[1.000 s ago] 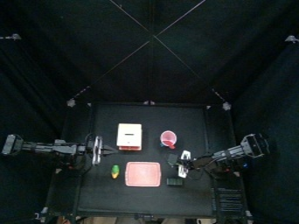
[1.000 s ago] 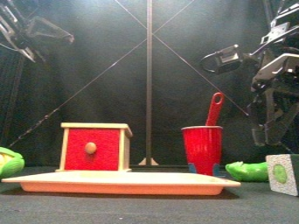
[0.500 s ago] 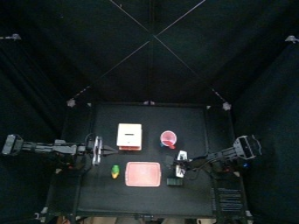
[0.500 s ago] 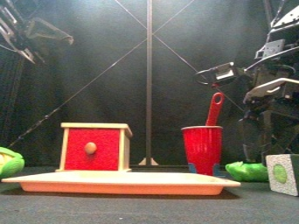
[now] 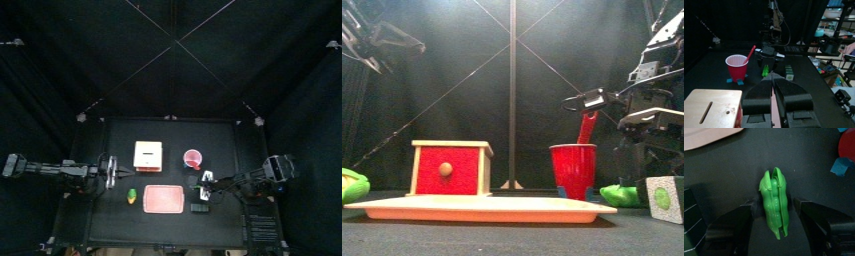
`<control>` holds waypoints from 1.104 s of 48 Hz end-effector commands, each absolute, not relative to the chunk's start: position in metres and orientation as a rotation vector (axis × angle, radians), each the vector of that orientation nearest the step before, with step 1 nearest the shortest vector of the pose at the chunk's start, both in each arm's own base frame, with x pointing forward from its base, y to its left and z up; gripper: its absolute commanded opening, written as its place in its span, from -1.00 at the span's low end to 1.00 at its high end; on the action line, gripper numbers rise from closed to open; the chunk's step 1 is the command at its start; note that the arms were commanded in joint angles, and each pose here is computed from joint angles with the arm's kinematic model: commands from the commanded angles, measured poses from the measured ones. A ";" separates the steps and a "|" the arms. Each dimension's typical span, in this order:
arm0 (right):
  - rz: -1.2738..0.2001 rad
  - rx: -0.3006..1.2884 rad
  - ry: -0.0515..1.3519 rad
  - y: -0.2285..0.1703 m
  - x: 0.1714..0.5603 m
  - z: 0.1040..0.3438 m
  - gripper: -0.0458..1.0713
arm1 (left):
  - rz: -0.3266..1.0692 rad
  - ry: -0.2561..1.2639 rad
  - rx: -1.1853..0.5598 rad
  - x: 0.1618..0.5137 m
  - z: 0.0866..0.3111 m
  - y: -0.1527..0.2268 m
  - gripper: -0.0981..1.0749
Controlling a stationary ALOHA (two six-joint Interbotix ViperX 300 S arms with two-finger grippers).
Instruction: Grab pea
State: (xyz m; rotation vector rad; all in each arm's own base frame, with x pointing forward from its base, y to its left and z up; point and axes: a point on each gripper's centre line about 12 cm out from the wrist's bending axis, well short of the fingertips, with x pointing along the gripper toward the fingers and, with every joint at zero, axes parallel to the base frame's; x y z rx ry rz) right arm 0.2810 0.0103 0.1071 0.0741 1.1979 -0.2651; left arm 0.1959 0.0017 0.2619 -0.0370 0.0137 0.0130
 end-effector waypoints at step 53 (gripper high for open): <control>-0.262 0.090 1.124 0.025 0.305 0.149 0.23 | 0.018 -0.003 -0.043 0.198 0.268 0.003 -0.12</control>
